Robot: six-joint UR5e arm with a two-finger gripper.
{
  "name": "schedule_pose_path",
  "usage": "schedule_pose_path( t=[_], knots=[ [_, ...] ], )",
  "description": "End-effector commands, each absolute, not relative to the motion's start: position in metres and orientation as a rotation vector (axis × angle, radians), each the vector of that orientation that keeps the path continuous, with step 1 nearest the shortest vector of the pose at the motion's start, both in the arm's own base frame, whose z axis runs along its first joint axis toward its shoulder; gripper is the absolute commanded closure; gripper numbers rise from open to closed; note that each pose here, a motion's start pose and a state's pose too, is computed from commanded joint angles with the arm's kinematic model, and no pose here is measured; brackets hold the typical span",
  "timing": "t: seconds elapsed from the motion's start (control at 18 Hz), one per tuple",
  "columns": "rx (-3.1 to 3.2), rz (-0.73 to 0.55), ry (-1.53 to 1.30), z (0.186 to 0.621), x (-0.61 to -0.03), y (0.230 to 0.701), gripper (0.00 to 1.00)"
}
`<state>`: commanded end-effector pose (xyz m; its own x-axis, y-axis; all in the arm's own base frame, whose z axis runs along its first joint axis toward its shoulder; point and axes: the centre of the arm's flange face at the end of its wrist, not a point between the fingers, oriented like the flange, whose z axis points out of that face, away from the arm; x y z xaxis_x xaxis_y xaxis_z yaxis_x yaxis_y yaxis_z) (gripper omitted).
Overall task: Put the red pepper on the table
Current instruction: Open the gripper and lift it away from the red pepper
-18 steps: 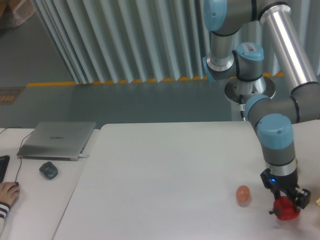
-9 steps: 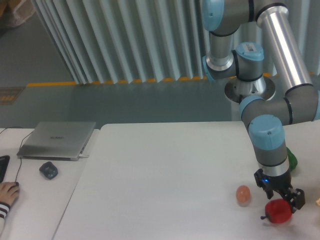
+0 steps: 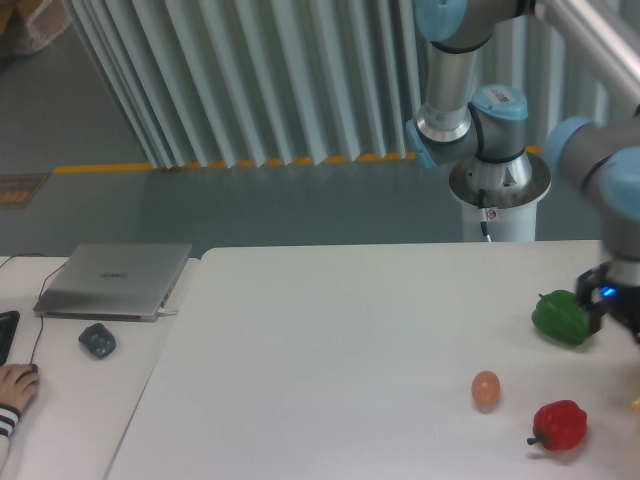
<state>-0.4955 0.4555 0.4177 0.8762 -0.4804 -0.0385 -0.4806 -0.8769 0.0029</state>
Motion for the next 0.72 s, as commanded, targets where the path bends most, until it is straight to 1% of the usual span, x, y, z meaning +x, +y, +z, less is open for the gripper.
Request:
schedule_pose_path(
  t=[0.17, 0.72],
  knots=[
    [-3.063, 0.074, 0.789, 0.4149, -0.4976, 0.4555, 0.0],
    [-3.036, 0.047, 0.783, 0.4083, -0.4976, 0.4581, 0.0]
  ],
)
